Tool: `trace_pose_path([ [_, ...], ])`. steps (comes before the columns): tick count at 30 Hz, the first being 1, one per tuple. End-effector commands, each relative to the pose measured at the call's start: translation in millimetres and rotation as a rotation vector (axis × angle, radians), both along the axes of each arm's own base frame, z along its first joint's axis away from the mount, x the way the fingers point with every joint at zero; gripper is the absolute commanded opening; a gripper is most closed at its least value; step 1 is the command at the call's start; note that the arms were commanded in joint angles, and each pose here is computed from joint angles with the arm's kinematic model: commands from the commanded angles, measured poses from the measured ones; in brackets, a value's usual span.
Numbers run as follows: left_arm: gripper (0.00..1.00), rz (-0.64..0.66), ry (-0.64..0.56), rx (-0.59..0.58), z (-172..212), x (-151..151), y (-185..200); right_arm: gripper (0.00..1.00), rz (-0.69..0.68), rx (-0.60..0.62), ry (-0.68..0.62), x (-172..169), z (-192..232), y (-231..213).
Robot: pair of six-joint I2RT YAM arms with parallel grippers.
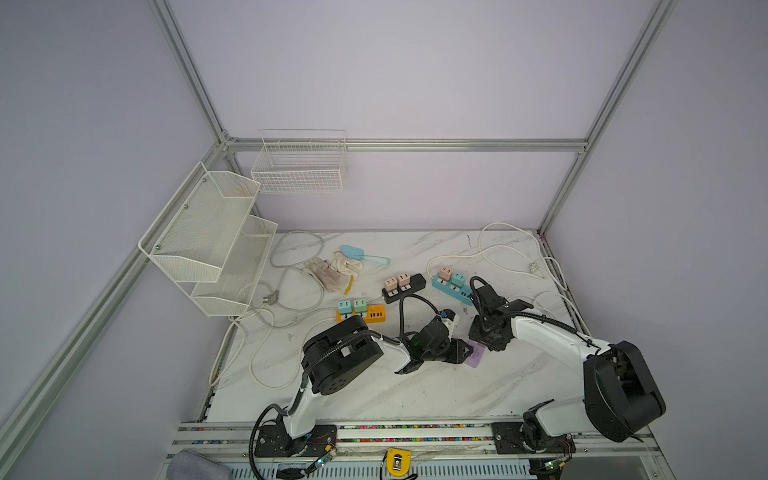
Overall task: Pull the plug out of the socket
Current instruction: 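Hold the purple strip with the left gripper while the right gripper grips the adapter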
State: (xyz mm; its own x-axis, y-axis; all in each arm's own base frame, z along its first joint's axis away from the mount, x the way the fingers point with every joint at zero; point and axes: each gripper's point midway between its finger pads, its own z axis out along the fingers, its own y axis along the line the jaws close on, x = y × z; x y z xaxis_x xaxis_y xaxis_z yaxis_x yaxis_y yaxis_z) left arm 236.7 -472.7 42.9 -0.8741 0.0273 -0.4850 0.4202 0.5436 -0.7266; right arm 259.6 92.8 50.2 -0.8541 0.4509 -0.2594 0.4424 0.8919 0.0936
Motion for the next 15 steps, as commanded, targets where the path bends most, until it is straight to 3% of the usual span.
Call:
trace_pose_path([
  [1,0.32,0.017,0.076,0.156,-42.9,-13.8,26.5,0.48,-0.023,-0.070,0.020,-6.0,-0.1,-12.5],
  [15,0.32,0.005,0.083,0.185,-51.8,-19.4,32.9,0.36,0.005,-0.038,0.014,-3.8,-0.6,-5.5],
])
